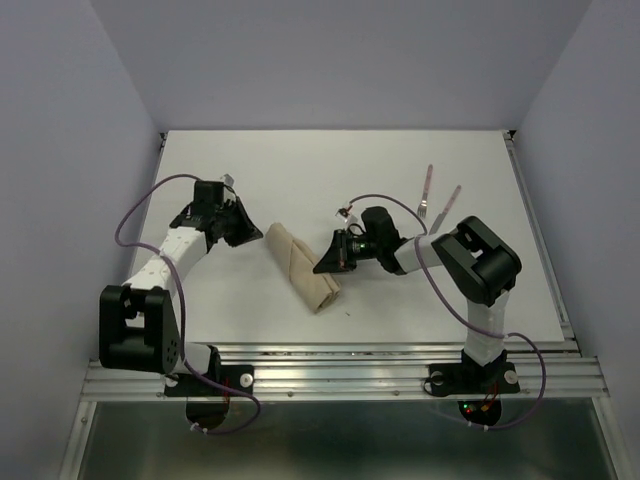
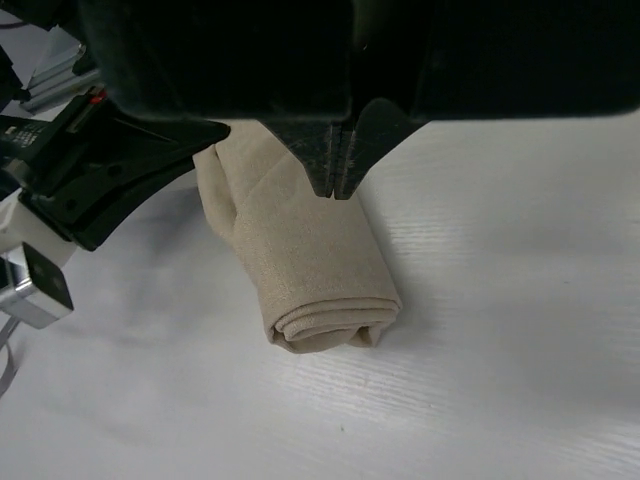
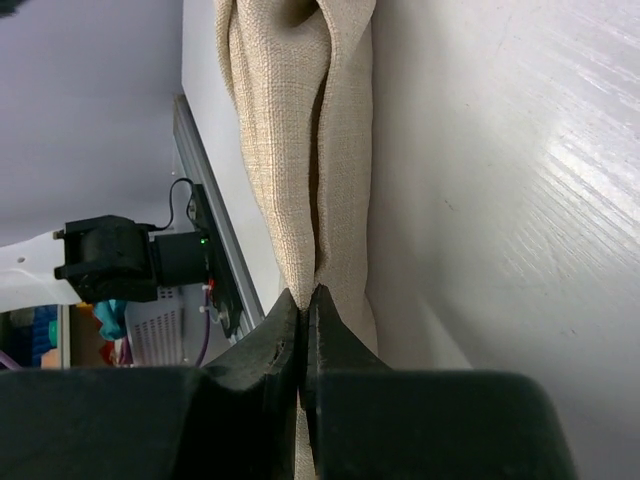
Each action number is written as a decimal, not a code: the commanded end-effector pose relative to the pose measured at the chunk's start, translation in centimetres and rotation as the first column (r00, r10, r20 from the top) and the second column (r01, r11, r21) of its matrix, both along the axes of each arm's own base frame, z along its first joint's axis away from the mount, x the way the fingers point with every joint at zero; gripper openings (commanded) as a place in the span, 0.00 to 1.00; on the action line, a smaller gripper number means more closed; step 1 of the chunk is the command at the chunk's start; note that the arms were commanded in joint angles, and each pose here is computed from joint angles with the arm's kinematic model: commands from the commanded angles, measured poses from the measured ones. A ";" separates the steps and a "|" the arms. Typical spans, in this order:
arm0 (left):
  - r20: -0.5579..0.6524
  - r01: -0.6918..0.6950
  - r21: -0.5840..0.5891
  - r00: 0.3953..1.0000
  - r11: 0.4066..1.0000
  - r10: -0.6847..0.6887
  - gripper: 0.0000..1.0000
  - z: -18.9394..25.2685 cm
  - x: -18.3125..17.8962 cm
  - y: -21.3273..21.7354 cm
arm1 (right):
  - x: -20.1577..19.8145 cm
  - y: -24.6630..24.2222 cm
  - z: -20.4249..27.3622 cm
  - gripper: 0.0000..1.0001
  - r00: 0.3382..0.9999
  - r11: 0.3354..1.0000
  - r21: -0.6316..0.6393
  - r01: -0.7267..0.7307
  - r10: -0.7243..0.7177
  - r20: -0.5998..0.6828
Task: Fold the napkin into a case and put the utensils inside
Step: Turn over the smaller rectangle folded napkin at the center of the board, then move the smaller rectangle-folded napkin to the center of the board, then move the knife to the corner of the board.
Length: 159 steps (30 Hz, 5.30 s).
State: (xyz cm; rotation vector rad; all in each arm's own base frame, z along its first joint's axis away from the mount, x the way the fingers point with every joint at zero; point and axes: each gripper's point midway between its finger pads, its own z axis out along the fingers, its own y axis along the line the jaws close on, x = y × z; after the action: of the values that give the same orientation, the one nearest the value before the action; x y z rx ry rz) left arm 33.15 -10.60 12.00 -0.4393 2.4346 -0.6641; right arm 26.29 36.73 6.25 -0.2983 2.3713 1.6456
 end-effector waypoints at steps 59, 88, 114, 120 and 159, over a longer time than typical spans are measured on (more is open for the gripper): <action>-0.040 0.174 0.028 0.984 0.984 -0.173 0.00 -5.2 4.2 -8.7 | -0.3 -5.3 2.5 0.12 0.899 0.824 -0.486 0.291 -0.062 0.433; 0.006 0.050 0.059 0.999 0.997 -0.051 0.00 -3.9 1.7 -6.4 | 3.3 -9.9 -0.9 0.02 0.855 0.621 -0.662 0.419 -0.024 0.518; 0.233 0.065 0.061 0.969 0.996 -0.077 0.66 6.2 0.2 -5.5 | 23.1 -39.9 1.8 0.75 0.462 0.044 -0.641 0.766 -0.731 0.502; 0.211 0.083 0.074 0.973 0.994 -0.097 0.67 5.5 -0.2 -5.5 | 24.6 -40.2 -0.9 0.74 0.518 0.041 -0.706 0.707 -0.709 0.478; 0.164 0.109 0.113 0.978 0.988 -0.127 0.66 4.1 0.5 -5.7 | 6.5 -24.1 -3.6 0.16 0.872 0.351 -0.806 0.477 -0.305 0.383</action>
State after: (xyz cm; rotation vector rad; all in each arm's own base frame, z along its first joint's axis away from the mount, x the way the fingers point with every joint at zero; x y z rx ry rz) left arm 32.66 -15.92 14.17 -0.2296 2.3780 -0.5987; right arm 34.78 10.84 2.26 0.0611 2.6494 -0.0456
